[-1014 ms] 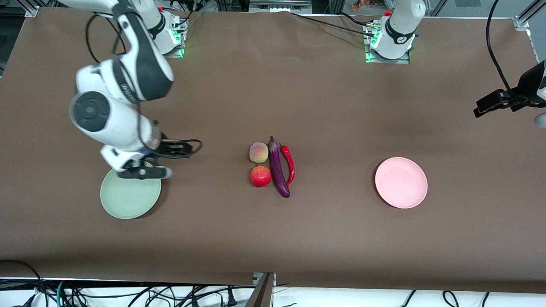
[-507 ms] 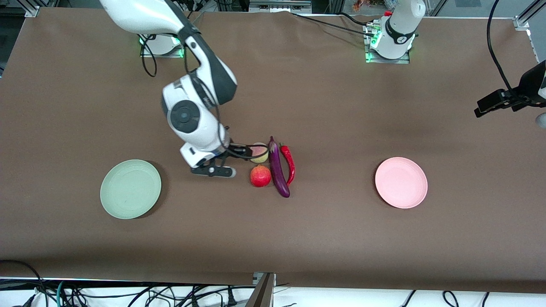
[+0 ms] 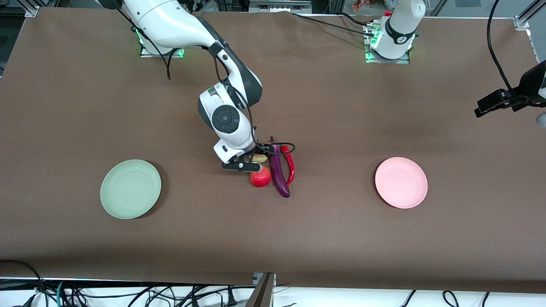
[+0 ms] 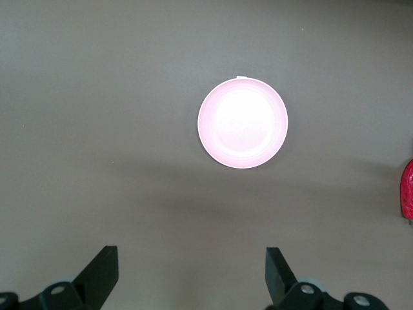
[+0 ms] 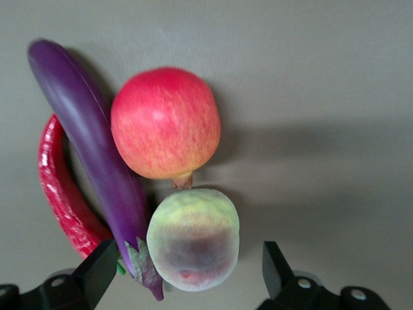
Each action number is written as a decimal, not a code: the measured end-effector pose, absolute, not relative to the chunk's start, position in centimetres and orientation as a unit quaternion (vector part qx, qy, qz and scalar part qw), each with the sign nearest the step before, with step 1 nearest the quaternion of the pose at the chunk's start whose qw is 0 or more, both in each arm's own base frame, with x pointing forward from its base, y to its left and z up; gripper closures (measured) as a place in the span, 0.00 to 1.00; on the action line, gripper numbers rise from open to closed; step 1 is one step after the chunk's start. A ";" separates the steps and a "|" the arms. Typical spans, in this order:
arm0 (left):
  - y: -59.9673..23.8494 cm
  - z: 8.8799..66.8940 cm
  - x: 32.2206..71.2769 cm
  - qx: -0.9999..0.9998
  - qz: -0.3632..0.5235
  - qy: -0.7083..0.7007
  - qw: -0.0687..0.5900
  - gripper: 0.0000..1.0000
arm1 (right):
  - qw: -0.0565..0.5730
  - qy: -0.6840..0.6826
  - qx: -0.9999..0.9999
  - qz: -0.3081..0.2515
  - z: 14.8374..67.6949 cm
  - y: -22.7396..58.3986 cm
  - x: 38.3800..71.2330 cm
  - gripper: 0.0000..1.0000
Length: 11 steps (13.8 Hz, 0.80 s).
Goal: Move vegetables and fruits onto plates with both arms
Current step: 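Grasp and lift the peach with the right gripper while the left gripper reaches out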
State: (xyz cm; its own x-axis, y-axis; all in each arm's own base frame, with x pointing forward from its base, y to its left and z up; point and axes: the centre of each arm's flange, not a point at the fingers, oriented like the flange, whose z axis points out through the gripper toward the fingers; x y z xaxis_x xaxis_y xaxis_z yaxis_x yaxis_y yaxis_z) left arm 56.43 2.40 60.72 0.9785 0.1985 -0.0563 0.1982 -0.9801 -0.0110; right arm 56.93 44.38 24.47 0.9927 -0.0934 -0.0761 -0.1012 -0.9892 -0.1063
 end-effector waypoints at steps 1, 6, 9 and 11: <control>2.4 60.7 56.4 -0.995 0.029 -0.100 0.003 0.00 | 0.053 0.047 -0.997 0.038 23.8 44.6 56.7 0.00; 1.9 59.9 56.8 -0.995 0.036 -0.091 0.002 0.00 | 0.051 0.042 -0.997 0.039 21.6 45.3 56.1 0.00; 0.7 57.3 58.2 -0.994 0.056 -0.079 -0.041 0.00 | 0.054 0.043 -0.997 0.031 20.7 45.4 56.2 0.00; -1.0 55.9 59.3 -0.996 0.053 -0.065 -0.042 0.00 | 0.056 0.043 -0.997 0.026 20.2 45.3 56.4 0.00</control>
